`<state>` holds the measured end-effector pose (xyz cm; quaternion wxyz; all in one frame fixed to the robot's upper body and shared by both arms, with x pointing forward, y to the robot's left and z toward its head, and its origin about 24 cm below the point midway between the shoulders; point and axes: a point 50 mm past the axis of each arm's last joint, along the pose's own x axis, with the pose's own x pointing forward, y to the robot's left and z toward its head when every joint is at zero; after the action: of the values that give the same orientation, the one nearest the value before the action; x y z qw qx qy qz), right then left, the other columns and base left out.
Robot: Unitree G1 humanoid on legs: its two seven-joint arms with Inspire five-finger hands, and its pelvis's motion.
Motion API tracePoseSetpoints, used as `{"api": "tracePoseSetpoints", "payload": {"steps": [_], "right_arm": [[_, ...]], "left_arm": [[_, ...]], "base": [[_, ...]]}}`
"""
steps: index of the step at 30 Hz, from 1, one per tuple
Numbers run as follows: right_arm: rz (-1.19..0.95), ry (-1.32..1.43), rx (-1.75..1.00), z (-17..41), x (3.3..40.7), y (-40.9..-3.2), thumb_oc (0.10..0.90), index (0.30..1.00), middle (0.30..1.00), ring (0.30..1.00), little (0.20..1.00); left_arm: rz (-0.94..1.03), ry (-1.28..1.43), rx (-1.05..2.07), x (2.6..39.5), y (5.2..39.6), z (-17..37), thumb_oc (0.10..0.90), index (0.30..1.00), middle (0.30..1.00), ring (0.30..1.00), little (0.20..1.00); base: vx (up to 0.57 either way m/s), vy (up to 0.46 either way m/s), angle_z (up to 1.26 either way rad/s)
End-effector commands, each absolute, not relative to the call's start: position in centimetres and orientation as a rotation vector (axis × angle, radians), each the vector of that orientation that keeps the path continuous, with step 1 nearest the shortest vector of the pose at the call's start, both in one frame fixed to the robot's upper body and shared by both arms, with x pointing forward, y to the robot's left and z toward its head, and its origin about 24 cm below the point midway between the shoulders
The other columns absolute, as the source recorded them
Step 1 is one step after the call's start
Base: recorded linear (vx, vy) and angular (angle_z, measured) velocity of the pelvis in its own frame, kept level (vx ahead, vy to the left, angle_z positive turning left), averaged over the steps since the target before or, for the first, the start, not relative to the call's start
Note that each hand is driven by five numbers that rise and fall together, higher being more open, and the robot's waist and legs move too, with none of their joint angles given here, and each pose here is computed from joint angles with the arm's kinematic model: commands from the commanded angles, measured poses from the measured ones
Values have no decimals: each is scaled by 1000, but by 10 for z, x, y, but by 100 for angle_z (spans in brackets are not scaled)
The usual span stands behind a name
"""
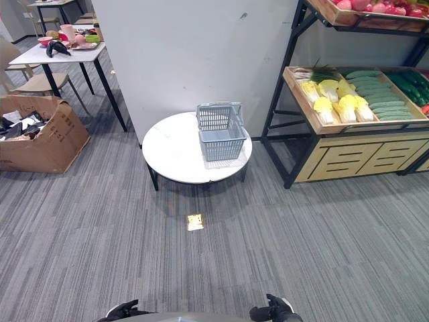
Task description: Get the vegetables into the basket
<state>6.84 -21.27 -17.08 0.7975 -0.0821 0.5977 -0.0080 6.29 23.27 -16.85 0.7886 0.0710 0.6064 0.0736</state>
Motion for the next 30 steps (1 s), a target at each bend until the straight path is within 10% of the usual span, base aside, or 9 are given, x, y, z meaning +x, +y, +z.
{"api": "tracePoseSetpoints", "payload": {"steps": [1,30], "right_arm": [[-18,1343,-208,-173,54,-217,900,1000,1000,1000,1000],[-115,1145,-254,-153,108,-251,900,1000,1000,1000,1000]], "left_arm": [[121,1373,204,48,223,-173,900,1000,1000,1000,1000],[145,1207,154,92,225,-164,900,1000,1000,1000,1000]], "base": [[0,0,0],[27,-42,4]]}}
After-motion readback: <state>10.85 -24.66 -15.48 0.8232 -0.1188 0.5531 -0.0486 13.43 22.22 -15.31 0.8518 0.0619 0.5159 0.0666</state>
